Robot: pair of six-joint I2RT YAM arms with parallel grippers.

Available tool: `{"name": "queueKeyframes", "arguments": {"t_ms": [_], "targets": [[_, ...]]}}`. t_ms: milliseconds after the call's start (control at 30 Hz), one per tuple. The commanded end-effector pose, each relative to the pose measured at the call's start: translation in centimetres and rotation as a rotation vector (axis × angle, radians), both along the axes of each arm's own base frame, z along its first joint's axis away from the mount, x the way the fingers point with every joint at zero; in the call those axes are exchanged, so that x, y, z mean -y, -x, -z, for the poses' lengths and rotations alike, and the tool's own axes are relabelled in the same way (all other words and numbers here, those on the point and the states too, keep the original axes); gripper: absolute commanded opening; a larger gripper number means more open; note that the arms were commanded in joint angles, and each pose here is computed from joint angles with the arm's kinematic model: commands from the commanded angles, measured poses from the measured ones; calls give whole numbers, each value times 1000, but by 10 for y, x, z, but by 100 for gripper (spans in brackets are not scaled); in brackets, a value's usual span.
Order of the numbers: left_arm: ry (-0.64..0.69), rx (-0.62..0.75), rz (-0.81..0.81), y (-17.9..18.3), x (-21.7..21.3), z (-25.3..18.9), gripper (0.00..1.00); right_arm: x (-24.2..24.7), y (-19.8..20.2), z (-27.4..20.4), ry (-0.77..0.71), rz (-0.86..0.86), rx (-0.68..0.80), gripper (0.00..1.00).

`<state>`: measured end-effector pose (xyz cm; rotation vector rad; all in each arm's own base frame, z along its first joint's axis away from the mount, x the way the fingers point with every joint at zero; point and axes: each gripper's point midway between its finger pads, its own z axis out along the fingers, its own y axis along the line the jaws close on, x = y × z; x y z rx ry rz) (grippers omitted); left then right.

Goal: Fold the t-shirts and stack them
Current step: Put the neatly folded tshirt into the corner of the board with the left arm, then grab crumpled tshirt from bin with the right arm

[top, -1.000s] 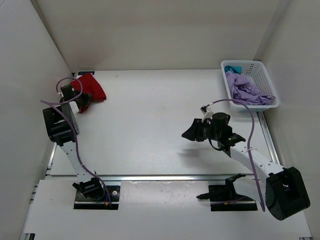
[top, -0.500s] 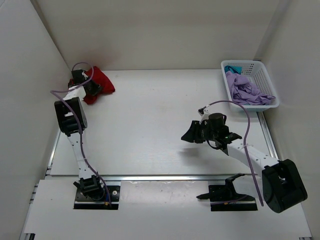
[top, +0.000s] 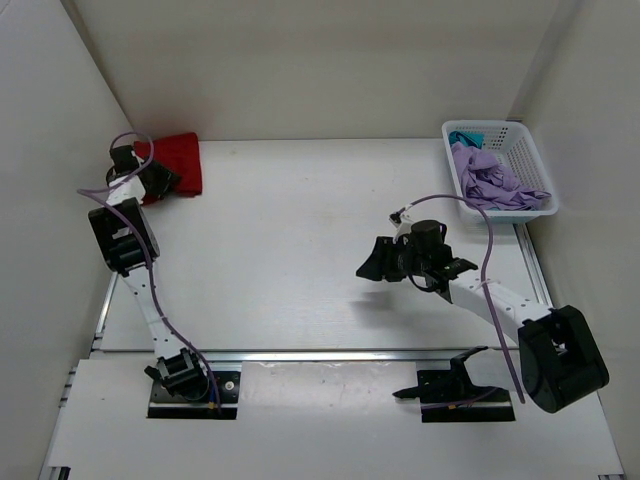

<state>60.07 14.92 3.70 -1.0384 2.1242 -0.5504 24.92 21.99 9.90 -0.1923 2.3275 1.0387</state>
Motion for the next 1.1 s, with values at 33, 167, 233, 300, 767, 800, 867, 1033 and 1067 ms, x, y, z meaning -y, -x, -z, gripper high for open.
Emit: {"name": "queueKeyframes", "arguments": {"t_ms": [33, 167, 233, 300, 767, 800, 867, 1033, 1067], "targets": [[-46, 17, -24, 22, 19, -23, 68, 3, -8, -12, -13, 10, 68, 46], [-67, 58, -102, 54, 12, -41, 99, -3, -11, -22, -25, -4, 100, 57], [-57, 93, -122, 74, 20, -53, 99, -5, -18, -34, -40, 10, 122, 57], [-61, 127, -128, 86, 36, -62, 99, -5, -25, -41, -41, 24, 141, 53], [-20, 397, 107, 186, 201, -133, 51, 123, -164, -105, 107, 540, 268, 2], [-21, 414, 154, 195, 219, -135, 50, 137, -173, -109, 123, 582, 268, 2], [-50, 460, 301, 225, 274, -141, 51, 190, -198, -111, 154, 693, 234, 2], [-100, 487, 633, 301, 366, -120, 57, 253, -247, -91, 240, 778, 162, 25], [-87, 490, 712, 317, 382, -117, 60, 255, -256, -100, 238, 762, 188, 29]]}}
